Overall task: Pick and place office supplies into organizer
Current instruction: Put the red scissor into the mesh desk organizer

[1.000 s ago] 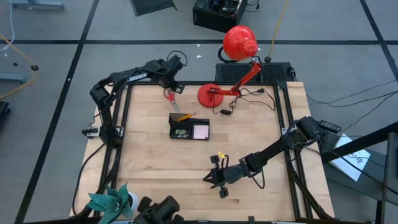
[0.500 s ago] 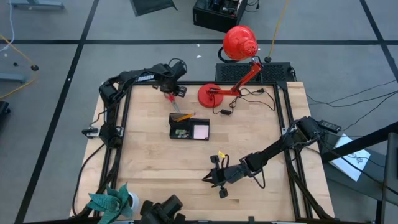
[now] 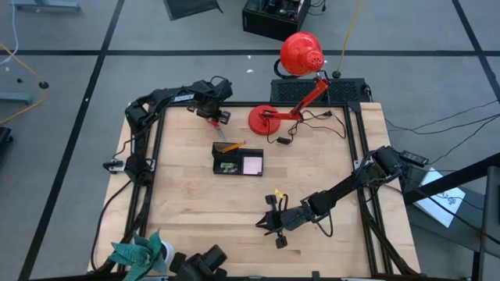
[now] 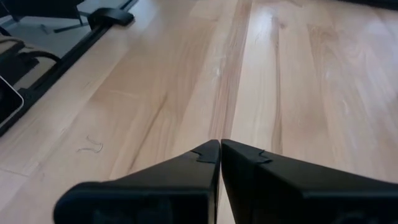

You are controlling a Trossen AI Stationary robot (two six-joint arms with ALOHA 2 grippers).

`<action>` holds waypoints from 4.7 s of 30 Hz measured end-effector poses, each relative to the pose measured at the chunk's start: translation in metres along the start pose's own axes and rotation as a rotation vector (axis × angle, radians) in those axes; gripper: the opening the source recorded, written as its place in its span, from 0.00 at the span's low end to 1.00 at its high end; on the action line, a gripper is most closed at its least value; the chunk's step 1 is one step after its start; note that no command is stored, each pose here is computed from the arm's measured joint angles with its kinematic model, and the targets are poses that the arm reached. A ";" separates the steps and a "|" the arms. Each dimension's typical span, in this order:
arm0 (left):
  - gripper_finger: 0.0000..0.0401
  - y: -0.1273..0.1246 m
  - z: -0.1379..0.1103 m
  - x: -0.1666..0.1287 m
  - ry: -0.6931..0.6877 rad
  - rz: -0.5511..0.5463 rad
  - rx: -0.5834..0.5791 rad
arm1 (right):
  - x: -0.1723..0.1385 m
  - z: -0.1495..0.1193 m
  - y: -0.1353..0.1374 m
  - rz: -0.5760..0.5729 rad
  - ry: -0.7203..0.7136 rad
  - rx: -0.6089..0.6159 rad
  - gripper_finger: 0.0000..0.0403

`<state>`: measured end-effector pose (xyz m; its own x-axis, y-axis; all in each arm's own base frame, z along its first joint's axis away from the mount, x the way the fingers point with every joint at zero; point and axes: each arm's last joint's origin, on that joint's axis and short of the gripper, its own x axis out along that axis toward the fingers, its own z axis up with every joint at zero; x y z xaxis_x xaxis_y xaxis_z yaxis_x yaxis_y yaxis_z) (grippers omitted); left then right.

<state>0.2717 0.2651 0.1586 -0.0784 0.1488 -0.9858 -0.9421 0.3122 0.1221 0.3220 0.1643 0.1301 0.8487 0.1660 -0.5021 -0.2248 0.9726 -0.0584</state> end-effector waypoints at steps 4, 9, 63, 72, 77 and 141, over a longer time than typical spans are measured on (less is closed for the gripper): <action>0.38 -0.001 0.003 0.010 0.023 -0.017 0.003 | 0.000 0.000 0.000 0.000 0.003 0.002 0.02; 0.38 -0.006 0.002 0.021 0.035 0.026 0.063 | 0.000 0.000 0.000 0.000 -0.004 0.001 0.02; 0.38 0.044 0.026 -0.075 0.104 -0.068 1.847 | -0.007 -0.026 -0.057 -0.220 -0.128 0.178 0.02; 0.38 0.021 0.025 -0.076 0.012 -0.011 1.950 | -0.012 -0.032 -0.056 -0.213 -0.152 0.193 0.02; 0.38 -0.001 0.022 -0.080 -0.096 0.008 2.014 | -0.012 -0.032 -0.053 -0.205 -0.148 0.160 0.02; 0.38 -0.016 0.040 0.016 0.051 -0.091 1.923 | -0.011 -0.036 -0.049 -0.152 -0.101 0.163 0.02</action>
<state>0.2985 0.3001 0.1452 -0.0984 0.0625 -0.9932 0.6253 0.7802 -0.0129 0.3061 0.1085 0.1076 0.9125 0.0229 -0.4084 -0.0173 0.9997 0.0174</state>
